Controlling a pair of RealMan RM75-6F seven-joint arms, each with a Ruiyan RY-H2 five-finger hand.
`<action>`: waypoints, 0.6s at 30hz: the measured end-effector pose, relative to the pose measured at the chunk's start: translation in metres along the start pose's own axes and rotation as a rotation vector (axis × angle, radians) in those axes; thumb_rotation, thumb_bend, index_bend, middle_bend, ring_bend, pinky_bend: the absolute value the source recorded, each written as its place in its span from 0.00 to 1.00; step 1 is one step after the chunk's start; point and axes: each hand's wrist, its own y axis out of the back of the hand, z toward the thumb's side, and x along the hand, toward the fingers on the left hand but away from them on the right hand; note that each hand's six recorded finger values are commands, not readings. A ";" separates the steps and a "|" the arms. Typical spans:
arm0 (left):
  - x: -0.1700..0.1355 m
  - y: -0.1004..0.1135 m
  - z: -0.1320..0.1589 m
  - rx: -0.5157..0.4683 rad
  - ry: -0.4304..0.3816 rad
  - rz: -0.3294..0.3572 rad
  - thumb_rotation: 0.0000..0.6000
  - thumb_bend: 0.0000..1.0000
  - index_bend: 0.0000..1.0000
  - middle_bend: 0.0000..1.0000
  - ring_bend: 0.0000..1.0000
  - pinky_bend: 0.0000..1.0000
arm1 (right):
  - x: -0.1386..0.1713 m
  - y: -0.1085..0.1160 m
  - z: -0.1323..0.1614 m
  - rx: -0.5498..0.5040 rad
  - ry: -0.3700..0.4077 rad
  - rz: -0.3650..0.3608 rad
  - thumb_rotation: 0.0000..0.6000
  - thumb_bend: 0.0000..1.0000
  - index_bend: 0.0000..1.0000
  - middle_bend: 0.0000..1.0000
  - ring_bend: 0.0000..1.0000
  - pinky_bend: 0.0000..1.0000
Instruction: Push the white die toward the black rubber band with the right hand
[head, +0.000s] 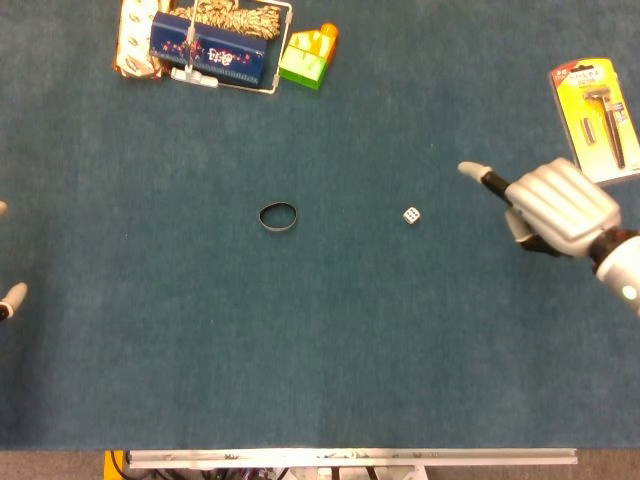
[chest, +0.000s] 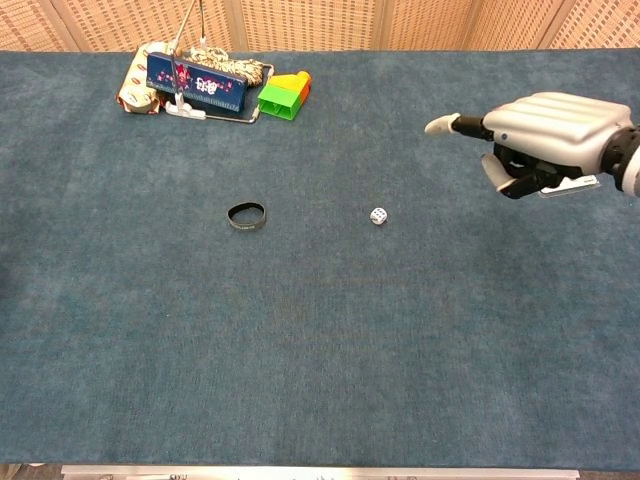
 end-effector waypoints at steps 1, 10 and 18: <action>0.000 0.000 0.000 0.000 -0.001 -0.001 1.00 0.17 0.21 0.21 0.28 0.30 | -0.003 -0.001 0.001 0.003 0.001 0.013 1.00 0.83 0.04 1.00 1.00 0.98; 0.000 -0.002 0.002 0.000 -0.003 -0.008 1.00 0.17 0.21 0.21 0.28 0.30 | -0.029 -0.017 0.019 0.031 0.011 0.124 1.00 0.82 0.04 1.00 1.00 0.98; -0.002 -0.001 -0.002 -0.002 0.009 -0.008 1.00 0.17 0.21 0.21 0.28 0.30 | -0.050 -0.042 0.031 0.066 0.014 0.226 1.00 0.82 0.04 1.00 1.00 0.99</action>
